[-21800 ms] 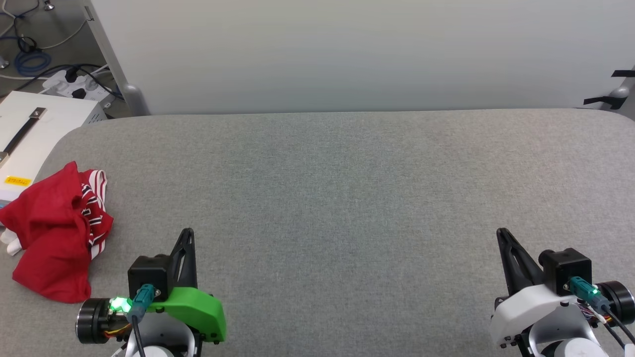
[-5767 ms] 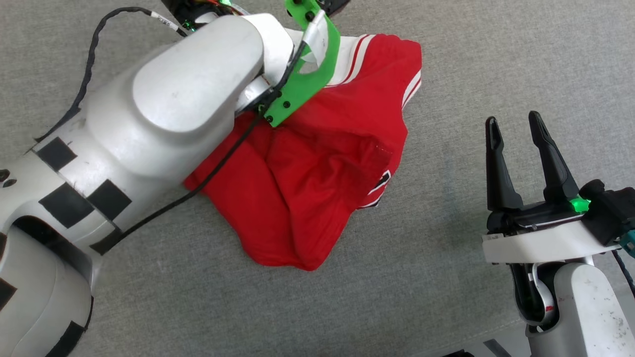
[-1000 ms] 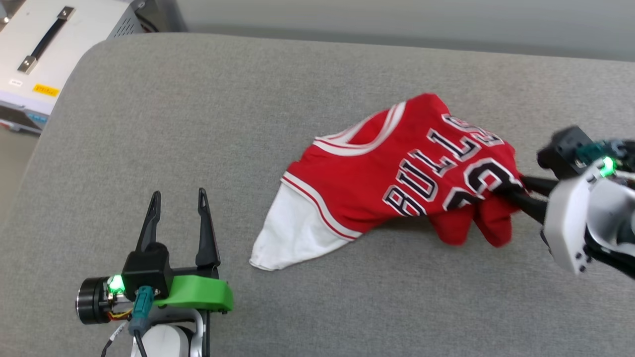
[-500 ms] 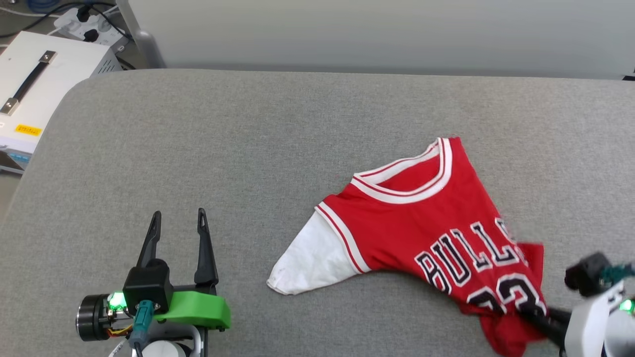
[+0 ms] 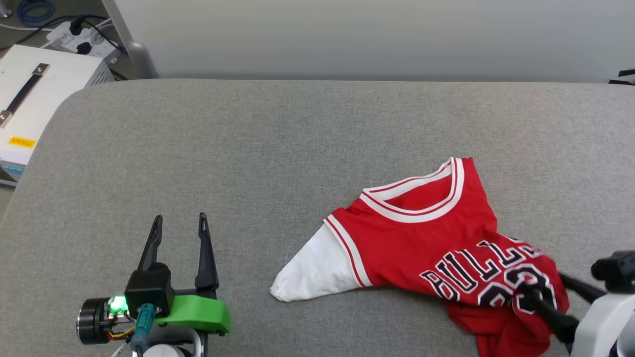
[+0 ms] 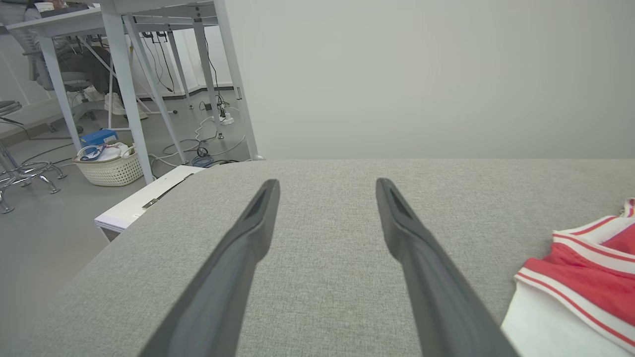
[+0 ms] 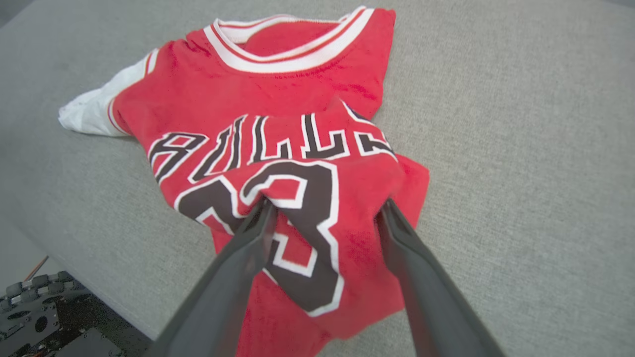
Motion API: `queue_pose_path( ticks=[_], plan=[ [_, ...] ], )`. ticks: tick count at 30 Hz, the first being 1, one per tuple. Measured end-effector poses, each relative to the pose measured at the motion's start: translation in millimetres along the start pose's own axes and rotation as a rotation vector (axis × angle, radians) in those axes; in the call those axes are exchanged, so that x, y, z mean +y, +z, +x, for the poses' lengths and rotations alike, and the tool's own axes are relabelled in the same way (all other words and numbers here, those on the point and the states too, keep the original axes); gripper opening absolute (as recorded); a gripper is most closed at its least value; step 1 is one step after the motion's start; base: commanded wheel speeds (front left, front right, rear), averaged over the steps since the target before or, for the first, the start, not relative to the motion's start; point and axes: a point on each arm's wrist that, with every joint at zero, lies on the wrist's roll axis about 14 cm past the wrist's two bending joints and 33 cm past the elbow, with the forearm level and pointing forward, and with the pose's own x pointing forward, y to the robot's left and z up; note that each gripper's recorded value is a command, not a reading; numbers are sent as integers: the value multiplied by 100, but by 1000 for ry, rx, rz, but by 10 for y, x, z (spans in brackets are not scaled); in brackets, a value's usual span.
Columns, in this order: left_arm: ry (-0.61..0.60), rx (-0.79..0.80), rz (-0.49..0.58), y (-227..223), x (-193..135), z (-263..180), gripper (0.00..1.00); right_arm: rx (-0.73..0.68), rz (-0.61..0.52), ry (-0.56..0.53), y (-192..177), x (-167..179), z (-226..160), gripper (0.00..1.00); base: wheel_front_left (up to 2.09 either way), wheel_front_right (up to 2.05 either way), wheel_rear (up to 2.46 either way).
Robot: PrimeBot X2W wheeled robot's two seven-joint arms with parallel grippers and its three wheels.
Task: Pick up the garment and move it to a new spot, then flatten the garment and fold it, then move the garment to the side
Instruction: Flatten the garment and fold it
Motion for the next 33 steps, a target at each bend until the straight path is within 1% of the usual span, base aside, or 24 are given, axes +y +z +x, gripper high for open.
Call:
queue_pose_path(
  ticks=[4, 7, 11, 13, 16, 19, 22, 26, 30, 33],
  plan=[
    [-4, -8, 9, 26, -8, -10, 100, -167, -56, -27, 528, -17, -95, 100, 0, 0, 0],
    [-10, -7, 10, 25, -19, -18, 100, -257, -114, -47, 867, -19, -176, 100, 0, 0, 0],
    [-14, -2, 14, 7, -31, -21, 100, -350, -183, -51, 1273, 32, -228, 100, 0, 0, 0],
    [-15, 2, 15, -8, -35, -18, 100, -379, -227, -61, 1458, 24, -221, 100, 0, 0, 0],
    [-20, 11, 17, -37, -46, -5, 100, -400, -259, -59, 1695, 8, -151, 100, 0, 0, 0],
    [-29, 9, 16, -42, -78, 41, 100, -349, -314, -66, 1798, -61, -6, 100, 0, 0, 0],
    [-33, 3, 17, -34, -98, 110, 100, -262, -295, -36, 1777, -94, 223, 100, 0, 0, 0],
    [-37, 0, 19, -48, -113, 204, 100, -87, -292, -31, 1609, -253, 531, 100, 0, 0, 0],
    [-39, 3, 24, -83, -122, 293, 100, 114, -260, -32, 1289, -430, 826, 100, 0, 0, 0],
    [-43, 12, 27, -130, -137, 349, 100, 214, -245, -33, 1097, -528, 1024, 100, 0, 0, 0]
  ],
)
